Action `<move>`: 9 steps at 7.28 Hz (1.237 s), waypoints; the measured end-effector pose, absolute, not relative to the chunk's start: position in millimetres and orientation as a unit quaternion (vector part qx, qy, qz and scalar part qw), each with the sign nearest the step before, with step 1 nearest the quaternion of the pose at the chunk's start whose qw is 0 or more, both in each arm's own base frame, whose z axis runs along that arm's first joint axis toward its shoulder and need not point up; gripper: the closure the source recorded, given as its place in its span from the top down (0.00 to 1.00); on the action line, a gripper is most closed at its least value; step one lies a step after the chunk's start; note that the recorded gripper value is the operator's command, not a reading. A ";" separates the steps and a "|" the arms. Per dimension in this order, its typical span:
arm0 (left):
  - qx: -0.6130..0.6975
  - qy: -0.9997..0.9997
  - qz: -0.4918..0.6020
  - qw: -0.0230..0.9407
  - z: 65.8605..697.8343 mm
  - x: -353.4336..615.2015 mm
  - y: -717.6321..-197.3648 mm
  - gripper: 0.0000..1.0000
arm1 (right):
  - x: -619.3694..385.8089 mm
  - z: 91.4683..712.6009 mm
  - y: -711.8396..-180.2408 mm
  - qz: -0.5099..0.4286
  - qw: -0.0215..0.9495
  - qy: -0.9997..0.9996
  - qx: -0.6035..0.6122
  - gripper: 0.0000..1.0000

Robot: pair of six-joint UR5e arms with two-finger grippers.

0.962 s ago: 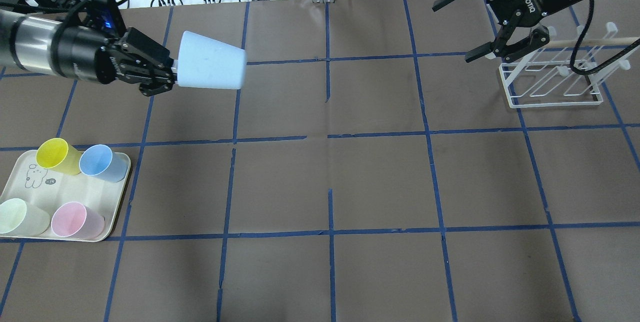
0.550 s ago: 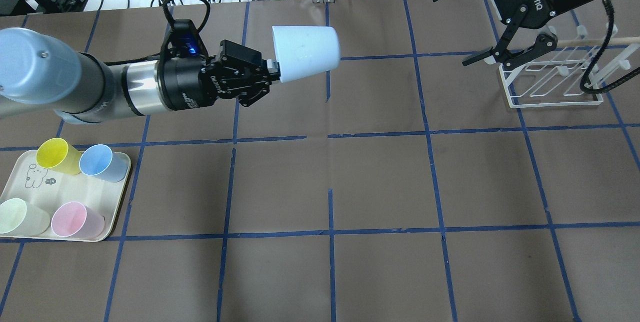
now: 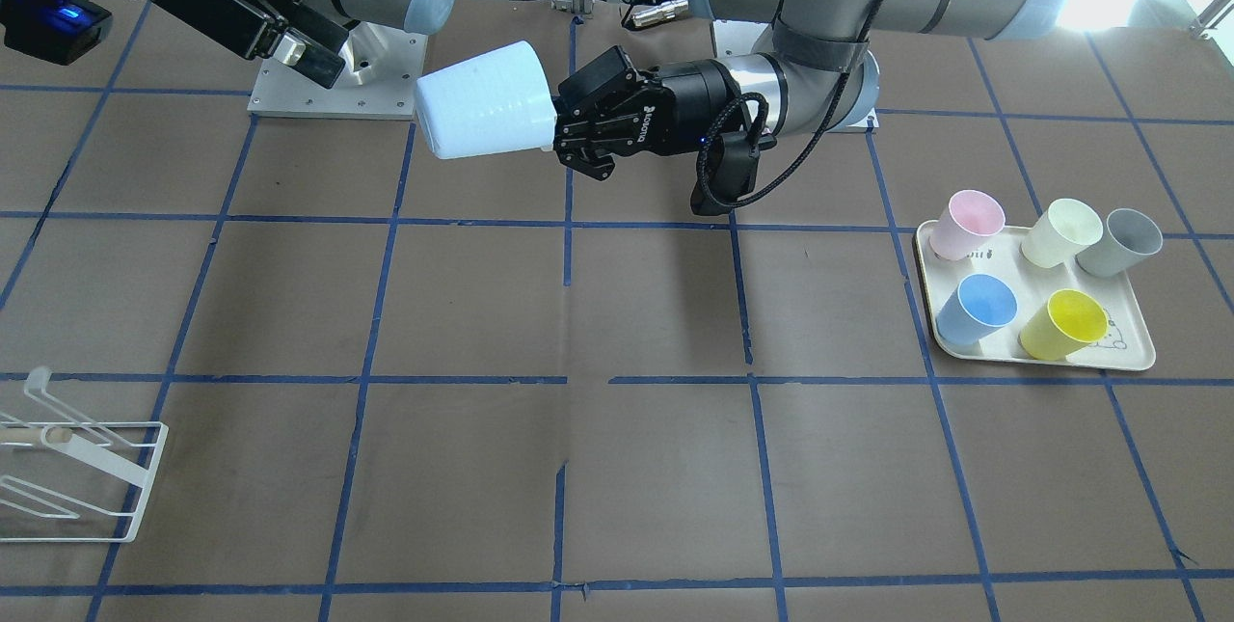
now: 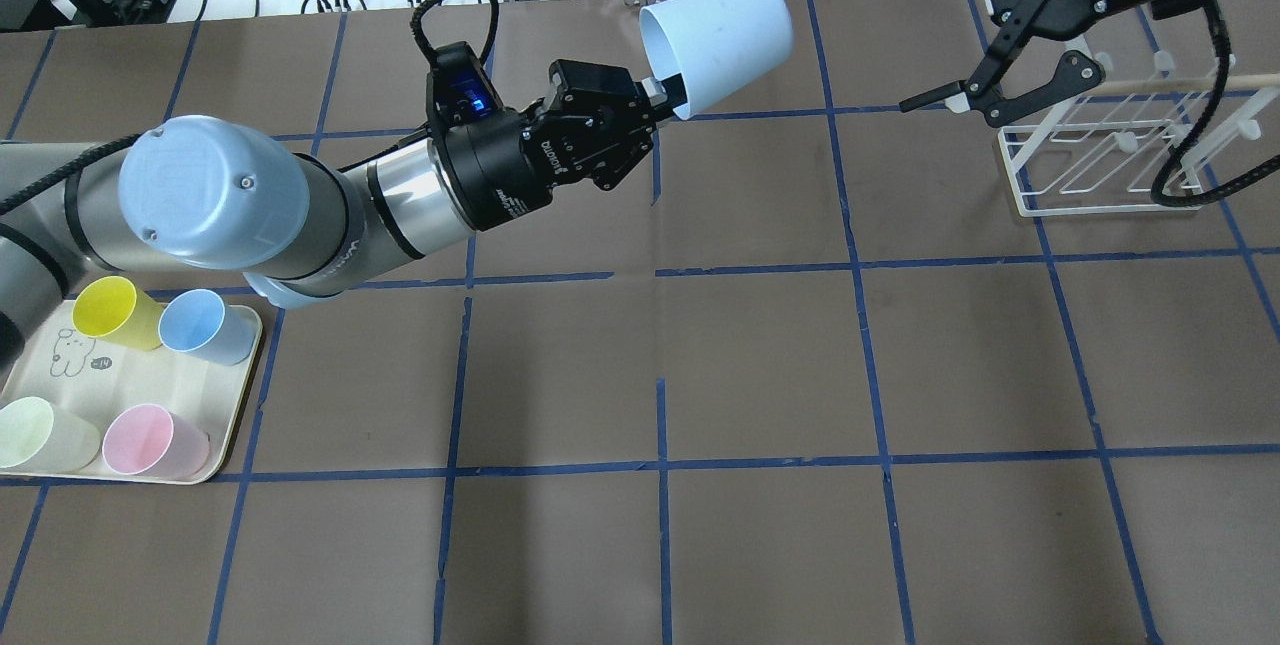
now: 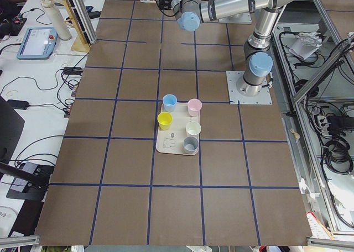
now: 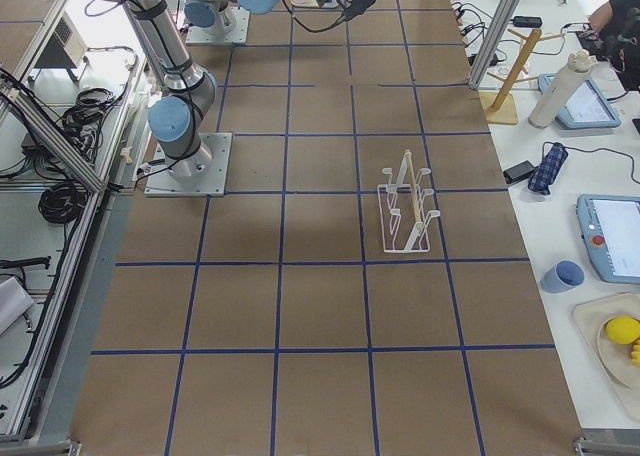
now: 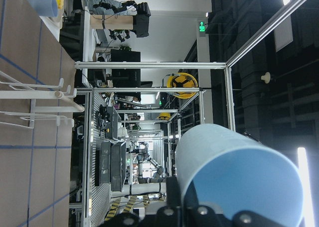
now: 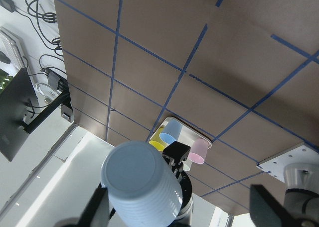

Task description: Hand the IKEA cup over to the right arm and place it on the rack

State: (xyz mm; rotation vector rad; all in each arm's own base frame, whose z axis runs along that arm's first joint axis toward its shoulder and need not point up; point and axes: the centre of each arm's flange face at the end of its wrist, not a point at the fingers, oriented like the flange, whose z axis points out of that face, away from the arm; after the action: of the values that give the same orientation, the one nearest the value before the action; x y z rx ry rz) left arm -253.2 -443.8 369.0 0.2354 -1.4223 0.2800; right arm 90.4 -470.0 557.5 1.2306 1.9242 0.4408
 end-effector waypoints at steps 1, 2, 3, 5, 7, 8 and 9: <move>0.106 -0.646 0.131 0.744 370.4 -256.8 -435.7 0.00 | 91.4 558.9 -470.5 0.190 0.395 0.738 0.514 1.00; 0.103 -0.645 0.131 0.746 372.1 -259.7 -430.1 0.00 | 92.3 559.6 -472.0 0.197 0.395 0.728 0.525 1.00; 0.102 -0.644 0.131 0.747 373.5 -263.6 -426.4 0.00 | 96.1 559.3 -474.5 0.196 0.395 0.729 0.523 1.00; 0.104 -0.640 0.132 0.750 375.2 -272.0 -422.1 0.00 | 118.9 555.9 -476.2 0.193 0.388 0.748 0.502 1.00; 0.104 -0.639 0.130 0.751 375.2 -275.1 -420.4 0.00 | 139.9 549.3 -472.4 0.197 0.363 0.769 0.488 1.00; 0.104 -0.639 0.129 0.751 374.7 -275.7 -420.2 0.00 | 144.4 548.2 -471.4 0.196 0.358 0.774 0.484 1.00; 0.104 -0.639 0.129 0.751 374.5 -276.2 -420.0 0.00 | 146.4 548.5 -471.6 0.192 0.358 0.777 0.482 1.00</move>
State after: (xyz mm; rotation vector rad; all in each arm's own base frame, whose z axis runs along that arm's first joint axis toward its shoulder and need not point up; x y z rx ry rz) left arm -276.2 -420.0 374.5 0.2268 -1.3962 0.2814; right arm 146.4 -471.6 548.5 1.2434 2.0045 0.4958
